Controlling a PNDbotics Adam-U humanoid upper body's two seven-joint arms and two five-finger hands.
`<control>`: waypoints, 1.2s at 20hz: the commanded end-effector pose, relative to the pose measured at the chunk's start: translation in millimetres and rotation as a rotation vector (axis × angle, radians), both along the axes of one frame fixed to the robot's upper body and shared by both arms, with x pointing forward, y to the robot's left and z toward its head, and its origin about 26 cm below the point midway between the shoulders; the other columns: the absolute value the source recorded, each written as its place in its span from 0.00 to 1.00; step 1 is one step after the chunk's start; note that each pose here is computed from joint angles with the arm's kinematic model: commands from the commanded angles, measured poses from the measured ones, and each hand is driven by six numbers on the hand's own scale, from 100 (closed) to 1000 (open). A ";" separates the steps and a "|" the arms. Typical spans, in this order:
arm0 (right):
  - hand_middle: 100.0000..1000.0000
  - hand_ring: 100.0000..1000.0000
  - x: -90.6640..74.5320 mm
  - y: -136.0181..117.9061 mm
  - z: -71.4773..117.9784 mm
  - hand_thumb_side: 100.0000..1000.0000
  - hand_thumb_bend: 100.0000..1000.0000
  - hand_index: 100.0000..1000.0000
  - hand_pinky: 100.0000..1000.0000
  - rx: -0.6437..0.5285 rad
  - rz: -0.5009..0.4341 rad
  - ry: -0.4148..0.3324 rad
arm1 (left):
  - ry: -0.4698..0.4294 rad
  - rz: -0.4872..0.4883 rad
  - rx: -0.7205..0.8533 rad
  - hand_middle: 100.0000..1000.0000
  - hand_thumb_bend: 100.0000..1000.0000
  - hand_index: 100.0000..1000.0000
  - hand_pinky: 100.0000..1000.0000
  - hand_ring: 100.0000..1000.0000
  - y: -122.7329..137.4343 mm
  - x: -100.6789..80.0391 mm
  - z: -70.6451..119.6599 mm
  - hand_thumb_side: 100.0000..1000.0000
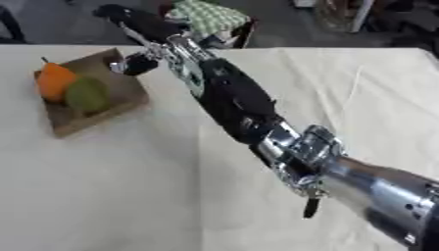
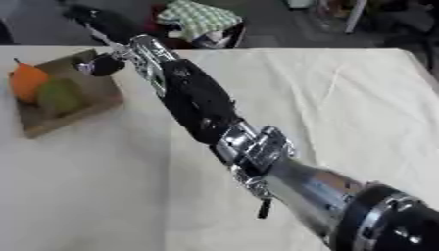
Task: Pick up objects on the table and place them in the box.
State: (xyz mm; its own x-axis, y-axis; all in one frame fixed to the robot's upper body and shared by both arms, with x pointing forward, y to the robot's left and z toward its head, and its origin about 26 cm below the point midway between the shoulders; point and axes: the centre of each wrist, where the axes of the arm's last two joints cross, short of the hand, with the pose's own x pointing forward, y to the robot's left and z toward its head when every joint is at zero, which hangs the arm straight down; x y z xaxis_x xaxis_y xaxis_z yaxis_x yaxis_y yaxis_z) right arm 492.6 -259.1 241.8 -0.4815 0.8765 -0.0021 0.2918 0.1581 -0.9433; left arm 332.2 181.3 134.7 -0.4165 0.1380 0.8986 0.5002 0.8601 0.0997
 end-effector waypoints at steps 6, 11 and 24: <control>0.76 0.73 -31.2 -40.7 26.8 0.25 0.03 0.88 0.66 0.038 0.045 -0.141 | 0.004 0.118 0.032 0.78 0.00 0.70 0.56 0.73 29.3 -0.7 -4.6 0.67; 0.69 0.67 -54.4 -52.0 3.6 0.21 0.00 0.82 0.60 0.124 0.058 -0.163 | 0.018 0.206 0.035 0.78 0.00 0.70 0.56 0.73 47.3 -2.7 -11.2 0.67; 0.58 0.57 -122.1 -52.3 -56.8 0.17 0.00 0.73 0.51 0.522 -0.002 -0.105 | 0.044 0.291 0.045 0.78 0.00 0.70 0.56 0.73 65.6 -7.1 -21.1 0.68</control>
